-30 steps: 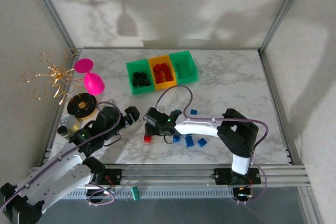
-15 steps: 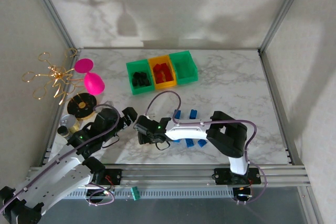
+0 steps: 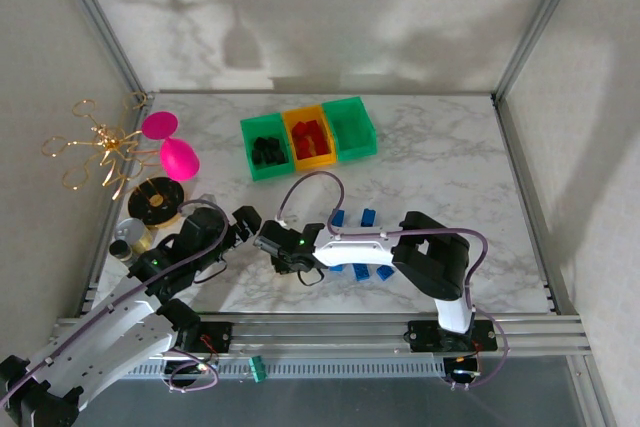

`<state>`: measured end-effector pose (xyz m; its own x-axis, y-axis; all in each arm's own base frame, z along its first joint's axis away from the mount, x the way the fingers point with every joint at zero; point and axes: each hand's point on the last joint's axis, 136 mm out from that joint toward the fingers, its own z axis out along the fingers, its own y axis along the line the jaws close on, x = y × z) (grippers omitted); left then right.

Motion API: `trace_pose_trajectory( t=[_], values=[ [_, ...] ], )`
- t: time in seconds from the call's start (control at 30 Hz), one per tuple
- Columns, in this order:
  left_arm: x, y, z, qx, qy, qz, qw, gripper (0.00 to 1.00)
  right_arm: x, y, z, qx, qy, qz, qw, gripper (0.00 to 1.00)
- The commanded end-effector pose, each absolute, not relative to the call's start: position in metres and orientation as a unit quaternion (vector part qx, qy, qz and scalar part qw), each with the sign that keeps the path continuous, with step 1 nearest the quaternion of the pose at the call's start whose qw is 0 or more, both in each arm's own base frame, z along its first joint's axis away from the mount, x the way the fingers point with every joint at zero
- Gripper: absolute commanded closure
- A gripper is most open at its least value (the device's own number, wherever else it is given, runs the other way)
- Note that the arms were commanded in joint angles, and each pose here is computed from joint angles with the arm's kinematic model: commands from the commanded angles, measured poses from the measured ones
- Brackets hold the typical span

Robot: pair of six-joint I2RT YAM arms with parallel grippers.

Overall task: Sort the legos into containers by color
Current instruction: Pick up the lego from the bottom-center of the table, then place the lego in the container.

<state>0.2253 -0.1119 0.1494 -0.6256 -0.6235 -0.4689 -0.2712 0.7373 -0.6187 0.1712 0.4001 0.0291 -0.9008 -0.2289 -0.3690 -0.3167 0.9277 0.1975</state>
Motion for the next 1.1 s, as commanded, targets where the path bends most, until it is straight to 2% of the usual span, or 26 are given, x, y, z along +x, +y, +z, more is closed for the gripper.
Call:
trace_pose_trajectory(
  t=[0.0, 0.27, 0.53, 0.87, 1.07],
  values=[
    [0.224, -0.111, 0.149, -0.267, 0.863, -0.253, 0.347, 0.0, 0.178, 0.397, 0.043, -0.14, 0.964, 0.12, 0.192, 0.74],
    [0.236, -0.121, 0.168, -0.254, 0.855, -0.272, 0.36, 0.0, 0.221, 0.363, 0.095, -0.108, 0.952, 0.136, 0.251, 0.74],
    [0.257, -0.136, 0.184, -0.24, 0.845, -0.288, 0.381, 0.0, 0.312, 0.327, 0.127, -0.093, 0.933, 0.119, 0.326, 0.74],
    [0.292, -0.157, 0.198, -0.229, 0.833, -0.298, 0.406, 0.0, 0.422, 0.343, 0.142, -0.122, 0.904, 0.09, 0.4, 0.73],
    [0.304, -0.164, 0.198, -0.221, 0.836, -0.29, 0.409, 0.0, 0.471, 0.34, 0.132, -0.118, 0.903, 0.075, 0.406, 0.71]
  ],
)
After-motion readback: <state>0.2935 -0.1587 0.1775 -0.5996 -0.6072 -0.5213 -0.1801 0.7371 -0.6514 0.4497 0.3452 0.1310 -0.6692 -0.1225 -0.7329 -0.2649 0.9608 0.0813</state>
